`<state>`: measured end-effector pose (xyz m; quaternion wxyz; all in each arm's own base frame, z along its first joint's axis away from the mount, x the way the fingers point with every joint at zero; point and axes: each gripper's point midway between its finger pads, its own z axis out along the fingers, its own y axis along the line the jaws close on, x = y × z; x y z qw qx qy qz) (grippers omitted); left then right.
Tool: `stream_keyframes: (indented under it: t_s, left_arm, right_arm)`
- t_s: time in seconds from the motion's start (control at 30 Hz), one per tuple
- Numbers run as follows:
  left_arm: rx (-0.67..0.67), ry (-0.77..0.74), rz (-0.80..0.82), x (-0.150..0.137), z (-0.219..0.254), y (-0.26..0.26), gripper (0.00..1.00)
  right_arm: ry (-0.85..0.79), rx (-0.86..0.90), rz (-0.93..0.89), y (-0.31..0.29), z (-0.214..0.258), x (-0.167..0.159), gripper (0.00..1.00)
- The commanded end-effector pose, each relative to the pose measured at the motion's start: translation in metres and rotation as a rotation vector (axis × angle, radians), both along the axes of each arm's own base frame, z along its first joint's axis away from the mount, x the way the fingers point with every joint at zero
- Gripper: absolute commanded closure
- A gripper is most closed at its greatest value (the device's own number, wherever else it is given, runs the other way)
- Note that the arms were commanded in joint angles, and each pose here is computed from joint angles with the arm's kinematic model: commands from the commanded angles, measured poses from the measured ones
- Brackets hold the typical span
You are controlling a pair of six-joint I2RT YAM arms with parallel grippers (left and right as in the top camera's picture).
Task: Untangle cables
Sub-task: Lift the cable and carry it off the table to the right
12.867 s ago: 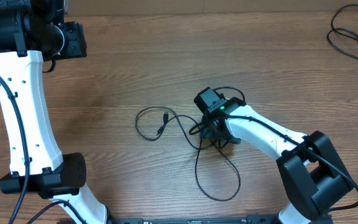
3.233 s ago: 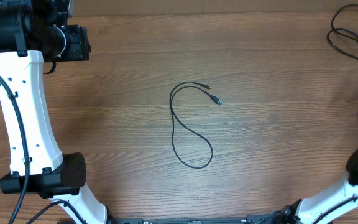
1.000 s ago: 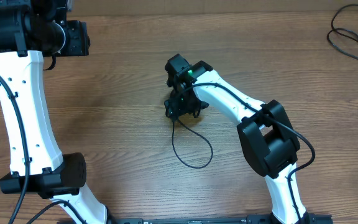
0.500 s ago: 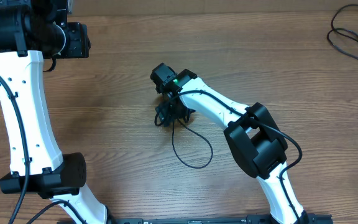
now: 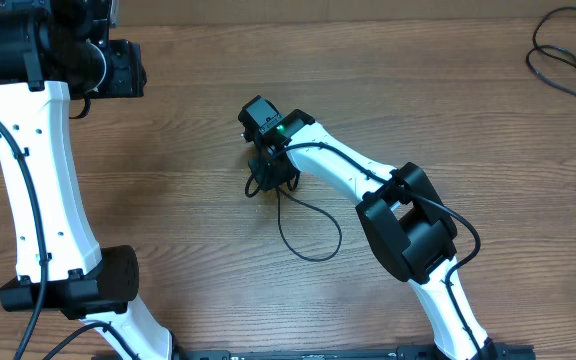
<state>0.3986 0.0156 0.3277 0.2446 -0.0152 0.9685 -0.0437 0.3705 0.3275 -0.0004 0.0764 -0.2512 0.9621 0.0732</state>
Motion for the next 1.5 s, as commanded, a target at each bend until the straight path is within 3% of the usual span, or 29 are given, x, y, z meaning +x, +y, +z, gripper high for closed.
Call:
stream_keyframes:
  t_s: [0.0,0.27,0.53,0.7,0.97,1.13,1.37,1.47]
  left_arm:
    - [-0.005,0.000,-0.012,0.001,0.000,-0.004,0.39]
    - [-0.006,-0.008,-0.012,0.003,0.001,-0.004,0.38]
    - [-0.005,-0.008,-0.012,0.003,0.001,-0.004,0.38]
    - [-0.006,-0.009,-0.012,0.003,0.001,-0.004,0.38]
    - [-0.005,-0.009,-0.012,0.003,0.001,-0.004,0.39]
    - [-0.005,-0.009,-0.012,0.003,0.001,-0.004,0.38]
    - [-0.005,-0.017,-0.012,0.005,0.002,-0.004,0.38]
    - [-0.004,-0.020,-0.012,0.005,0.002,-0.004,0.38]
  right_arm:
    - [0.096,-0.119,0.000,-0.023,-0.055,-0.020,0.96]
    - [-0.086,-0.219,-0.063,-0.056,0.023,0.015,0.96]
    - [-0.279,-0.074,-0.184,-0.085,0.146,0.048,0.96]
    - [-0.338,-0.047,-0.318,-0.146,0.195,0.063,0.96]
    - [-0.339,-0.062,-0.613,-0.269,0.217,0.080,0.96]
    - [-0.277,-0.105,-0.820,-0.353,0.213,0.068,0.96]
    - [-0.155,-0.162,-1.077,-0.445,0.206,0.023,0.96]
    - [-0.172,-0.162,-1.151,-0.470,0.223,0.004,0.96]
